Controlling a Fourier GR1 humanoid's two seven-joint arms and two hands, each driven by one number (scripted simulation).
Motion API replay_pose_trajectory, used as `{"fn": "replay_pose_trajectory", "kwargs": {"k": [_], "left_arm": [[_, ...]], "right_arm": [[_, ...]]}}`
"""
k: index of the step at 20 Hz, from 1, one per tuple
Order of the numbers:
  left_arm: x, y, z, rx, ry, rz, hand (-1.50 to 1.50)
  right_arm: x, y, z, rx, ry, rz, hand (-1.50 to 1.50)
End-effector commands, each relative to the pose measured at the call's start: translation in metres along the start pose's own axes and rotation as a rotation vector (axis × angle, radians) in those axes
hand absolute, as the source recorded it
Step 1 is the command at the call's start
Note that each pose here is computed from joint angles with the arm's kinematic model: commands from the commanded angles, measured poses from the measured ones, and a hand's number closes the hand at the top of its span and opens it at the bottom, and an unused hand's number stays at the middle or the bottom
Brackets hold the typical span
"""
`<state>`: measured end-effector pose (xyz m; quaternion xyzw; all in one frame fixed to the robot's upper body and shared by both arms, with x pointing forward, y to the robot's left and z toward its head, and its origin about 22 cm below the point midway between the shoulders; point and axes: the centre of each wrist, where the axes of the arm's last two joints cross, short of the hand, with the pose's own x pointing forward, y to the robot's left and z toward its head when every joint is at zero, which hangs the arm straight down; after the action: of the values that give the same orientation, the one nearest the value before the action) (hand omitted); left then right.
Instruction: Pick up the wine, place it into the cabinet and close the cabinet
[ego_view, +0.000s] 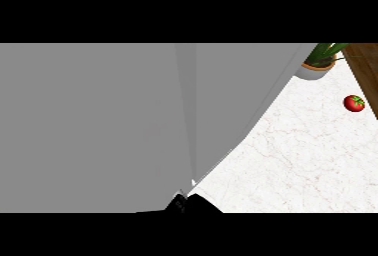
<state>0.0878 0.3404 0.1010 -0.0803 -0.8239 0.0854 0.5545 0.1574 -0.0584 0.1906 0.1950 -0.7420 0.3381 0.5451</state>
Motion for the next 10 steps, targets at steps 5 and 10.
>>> {"fn": "replay_pose_trajectory", "kwargs": {"k": [5,10], "left_arm": [[0.022,0.013,-0.019,-0.019,0.023,0.005,-1.5],[0.014,0.018,-0.007,-0.017,0.002,0.015,-1.5]], "right_arm": [[0.005,-0.016,-0.078,-0.098,0.005,0.06,1.5],[-0.002,-0.051,-0.11,-0.125,0.035,0.065,1.5]]}}
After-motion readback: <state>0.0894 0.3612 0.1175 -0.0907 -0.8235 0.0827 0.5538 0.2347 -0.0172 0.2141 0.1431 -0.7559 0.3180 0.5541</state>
